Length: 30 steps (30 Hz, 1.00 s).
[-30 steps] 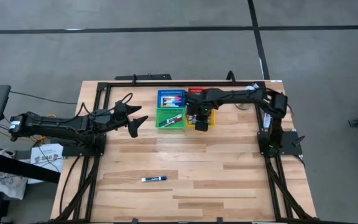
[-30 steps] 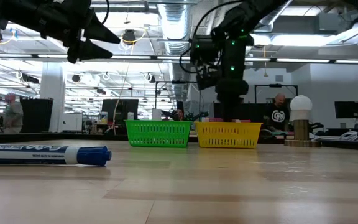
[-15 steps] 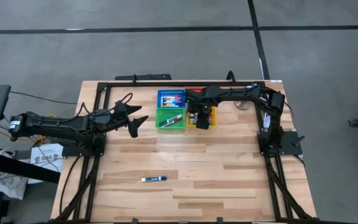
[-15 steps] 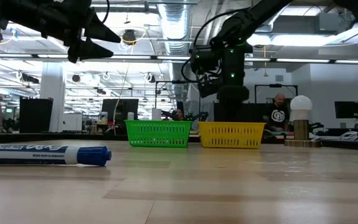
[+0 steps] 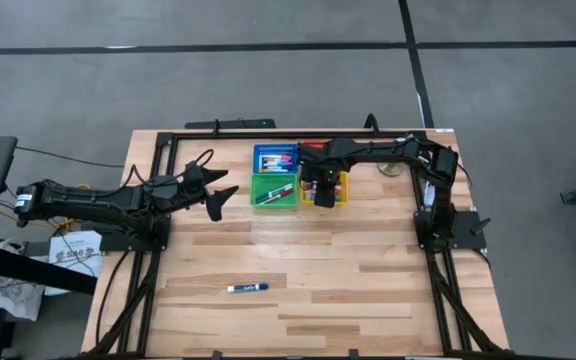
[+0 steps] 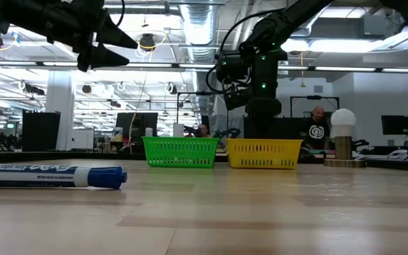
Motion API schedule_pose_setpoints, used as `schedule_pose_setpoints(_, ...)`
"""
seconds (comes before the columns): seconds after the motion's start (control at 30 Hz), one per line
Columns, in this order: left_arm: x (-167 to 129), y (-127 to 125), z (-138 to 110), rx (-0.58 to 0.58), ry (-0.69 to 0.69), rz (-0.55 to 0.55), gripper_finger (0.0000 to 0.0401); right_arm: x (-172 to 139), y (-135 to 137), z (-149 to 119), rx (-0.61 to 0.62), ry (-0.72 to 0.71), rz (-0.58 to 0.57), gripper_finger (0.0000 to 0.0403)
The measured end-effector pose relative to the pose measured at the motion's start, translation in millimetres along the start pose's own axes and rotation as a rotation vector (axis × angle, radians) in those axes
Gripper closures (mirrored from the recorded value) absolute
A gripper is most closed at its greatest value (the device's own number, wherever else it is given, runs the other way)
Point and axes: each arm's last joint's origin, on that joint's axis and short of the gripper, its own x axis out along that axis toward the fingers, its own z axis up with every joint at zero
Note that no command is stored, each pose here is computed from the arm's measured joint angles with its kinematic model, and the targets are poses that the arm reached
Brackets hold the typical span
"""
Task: Pick & Place Markers
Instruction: Put the large blue marker into the yellow bin
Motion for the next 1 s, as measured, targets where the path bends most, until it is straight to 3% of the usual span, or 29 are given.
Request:
schedule_pose_setpoints(0.23, 0.0, 0.0, 0.1, -0.001, -0.001, 0.000, 0.0098, -18.8, 2.7, 10.5, 0.008, -0.024, -0.002, 0.0270)
schedule_pose_setpoints(0.6, 0.0, -0.2, 0.1, -0.001, -0.001, -0.005, 0.0098, -95.3, 40.2, 30.9, -0.052, -0.145, -0.006, 0.0275)
schedule_pose_setpoints(0.8, -0.5, -3.9, -0.3, -0.003, 0.019, -0.104, 0.0098, -155.7, 50.9, -0.1, 0.009, -0.275, -0.006, 0.0277)
schedule_pose_setpoints(1.0, -4.3, -15.6, 2.5, -0.056, 0.026, -0.305, 0.0098, -204.6, 52.5, -54.2, 0.096, -0.441, -0.011, 0.0275)
